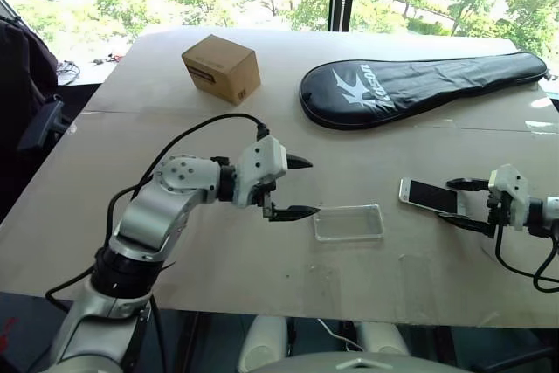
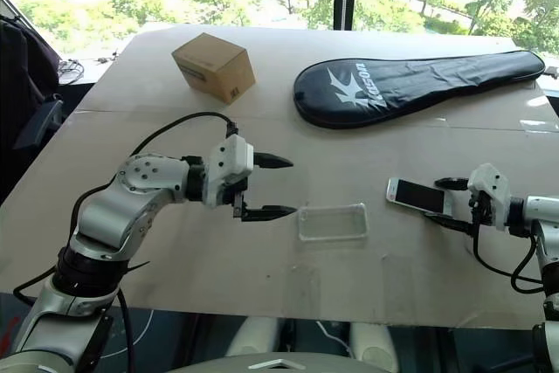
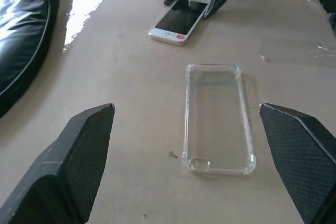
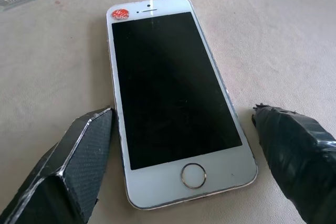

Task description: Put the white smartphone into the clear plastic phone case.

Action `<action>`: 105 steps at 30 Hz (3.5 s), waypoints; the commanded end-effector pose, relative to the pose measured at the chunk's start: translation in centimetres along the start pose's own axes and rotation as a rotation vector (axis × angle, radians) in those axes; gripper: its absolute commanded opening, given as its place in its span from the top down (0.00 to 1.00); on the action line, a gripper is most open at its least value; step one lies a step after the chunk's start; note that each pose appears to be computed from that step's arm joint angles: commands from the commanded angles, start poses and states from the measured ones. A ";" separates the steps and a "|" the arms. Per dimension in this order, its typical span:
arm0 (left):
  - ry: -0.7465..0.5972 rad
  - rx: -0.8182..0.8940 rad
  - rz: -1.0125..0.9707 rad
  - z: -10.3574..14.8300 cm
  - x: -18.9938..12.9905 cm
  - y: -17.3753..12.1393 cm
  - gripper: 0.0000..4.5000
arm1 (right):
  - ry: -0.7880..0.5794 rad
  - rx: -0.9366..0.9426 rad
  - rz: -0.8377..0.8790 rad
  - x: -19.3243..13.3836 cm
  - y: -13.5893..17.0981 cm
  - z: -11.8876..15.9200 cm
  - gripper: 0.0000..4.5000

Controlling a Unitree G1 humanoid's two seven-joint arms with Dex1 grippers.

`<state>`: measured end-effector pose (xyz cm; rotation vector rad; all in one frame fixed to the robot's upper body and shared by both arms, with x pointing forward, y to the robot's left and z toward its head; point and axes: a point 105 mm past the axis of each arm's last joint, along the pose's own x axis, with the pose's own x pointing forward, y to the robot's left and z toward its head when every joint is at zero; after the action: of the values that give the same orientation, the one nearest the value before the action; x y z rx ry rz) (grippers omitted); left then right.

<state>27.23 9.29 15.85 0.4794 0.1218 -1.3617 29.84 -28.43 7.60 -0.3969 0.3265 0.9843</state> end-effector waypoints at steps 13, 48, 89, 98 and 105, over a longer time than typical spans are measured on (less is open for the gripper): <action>-0.031 0.066 -0.040 0.8 0.3 0.0 0.00 | 0.034 0.069 0.081 0.6 2.4 -2.1 0.69; -0.067 0.072 -0.028 2.2 1.1 0.4 0.00 | 0.090 0.113 0.040 1.5 2.2 -3.7 0.14; -0.026 -0.057 -0.231 -1.1 5.2 -1.1 0.97 | 0.050 -0.362 0.392 7.4 10.8 9.0 0.35; 0.080 -0.067 -0.257 -4.2 6.2 -2.0 0.97 | 0.059 -0.407 0.433 7.7 11.1 9.0 0.35; 0.115 -0.101 -0.220 -6.1 7.0 -2.1 0.97 | 0.059 -0.419 0.440 8.1 11.2 9.4 0.35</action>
<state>27.94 4.81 8.71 0.4524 0.2926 -1.5556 25.60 -13.13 10.26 -0.7494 0.2759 1.4551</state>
